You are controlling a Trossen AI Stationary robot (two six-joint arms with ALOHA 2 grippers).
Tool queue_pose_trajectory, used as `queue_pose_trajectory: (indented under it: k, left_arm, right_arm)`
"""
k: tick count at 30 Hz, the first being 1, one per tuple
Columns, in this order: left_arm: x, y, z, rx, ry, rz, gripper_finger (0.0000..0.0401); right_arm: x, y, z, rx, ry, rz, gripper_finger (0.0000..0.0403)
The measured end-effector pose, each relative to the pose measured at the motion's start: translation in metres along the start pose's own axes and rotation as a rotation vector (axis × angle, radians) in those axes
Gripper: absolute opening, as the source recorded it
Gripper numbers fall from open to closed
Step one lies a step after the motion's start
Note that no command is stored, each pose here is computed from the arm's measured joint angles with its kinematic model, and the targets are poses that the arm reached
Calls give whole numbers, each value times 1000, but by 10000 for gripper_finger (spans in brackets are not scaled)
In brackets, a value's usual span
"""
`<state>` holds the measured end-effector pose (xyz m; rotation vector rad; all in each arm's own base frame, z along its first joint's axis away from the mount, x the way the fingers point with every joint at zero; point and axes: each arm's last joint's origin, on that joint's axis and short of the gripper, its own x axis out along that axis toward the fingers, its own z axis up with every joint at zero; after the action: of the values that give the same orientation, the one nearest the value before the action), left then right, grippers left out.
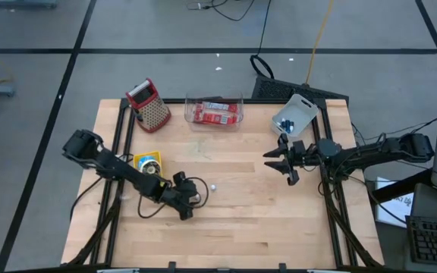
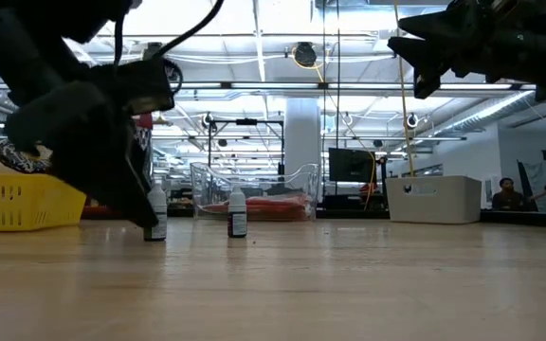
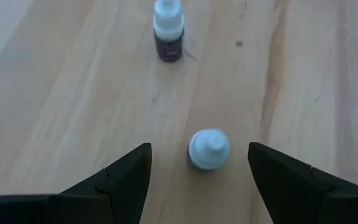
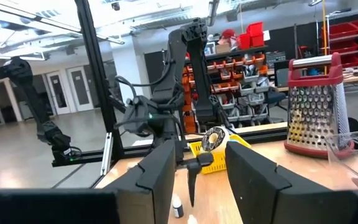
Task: Pick & Place Food Item
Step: Put the green food coloring bottle into the white bin
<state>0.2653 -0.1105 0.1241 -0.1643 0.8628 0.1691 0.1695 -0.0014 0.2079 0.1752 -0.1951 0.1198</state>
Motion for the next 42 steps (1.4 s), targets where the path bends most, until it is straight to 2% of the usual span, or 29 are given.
queue_pose_trajectory:
  k: [13,23,31,36,39,42]
  left_arm:
    - [13,-2,-5,89,3,10,263]
    - [13,-3,-4,104,-5,-23,156]
    - [12,-1,-1,97,-4,-27,99]
    - [4,-1,22,60,-46,-101,85]
    - [-2,-3,39,96,-86,-130,85]
    - [-8,-4,55,175,-102,-114,85]
  right_arm:
    - [0,0,0,-3,4,-1,130]
    - [0,0,-1,6,8,-2,130]
    - [0,1,-1,33,9,5,130]
    - [4,9,-2,27,-16,55,130]
    - [8,14,-5,-4,-35,63,130]
    - [17,18,-11,-17,-18,25,130]
